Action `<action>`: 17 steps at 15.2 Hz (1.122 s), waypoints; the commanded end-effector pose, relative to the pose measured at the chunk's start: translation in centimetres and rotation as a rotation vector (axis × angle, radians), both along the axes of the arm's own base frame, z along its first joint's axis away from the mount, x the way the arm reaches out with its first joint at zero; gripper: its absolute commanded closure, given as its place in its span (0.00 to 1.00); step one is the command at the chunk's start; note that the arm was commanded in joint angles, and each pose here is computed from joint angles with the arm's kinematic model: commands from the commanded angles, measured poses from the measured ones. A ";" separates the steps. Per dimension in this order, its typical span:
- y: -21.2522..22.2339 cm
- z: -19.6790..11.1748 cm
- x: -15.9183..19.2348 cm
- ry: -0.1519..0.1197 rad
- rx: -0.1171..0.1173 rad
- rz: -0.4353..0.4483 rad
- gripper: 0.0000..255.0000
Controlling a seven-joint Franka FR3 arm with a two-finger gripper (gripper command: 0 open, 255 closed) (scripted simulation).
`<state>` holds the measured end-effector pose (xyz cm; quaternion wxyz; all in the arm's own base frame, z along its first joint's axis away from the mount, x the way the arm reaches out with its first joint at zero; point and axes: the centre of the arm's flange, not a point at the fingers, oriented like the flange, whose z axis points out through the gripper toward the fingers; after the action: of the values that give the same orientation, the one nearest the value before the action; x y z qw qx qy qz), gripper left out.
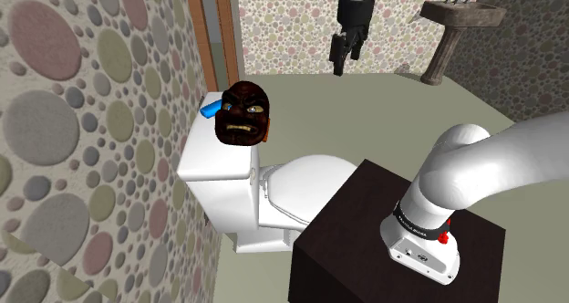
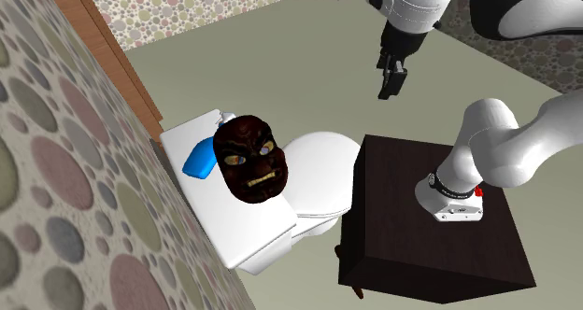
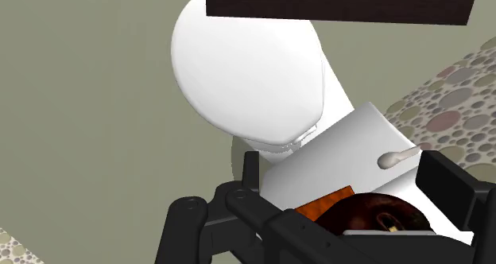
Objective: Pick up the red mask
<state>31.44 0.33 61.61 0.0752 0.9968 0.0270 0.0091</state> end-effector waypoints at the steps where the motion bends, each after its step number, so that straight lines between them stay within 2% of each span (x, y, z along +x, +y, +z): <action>1: 0.0 0.0 0.0 0.000 0.000 0.000 0.00; 17: 14.9 -8.5 14.7 -0.070 -0.205 -0.006 0.00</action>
<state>45.12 14.35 54.12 0.1719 0.9841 0.0228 0.0382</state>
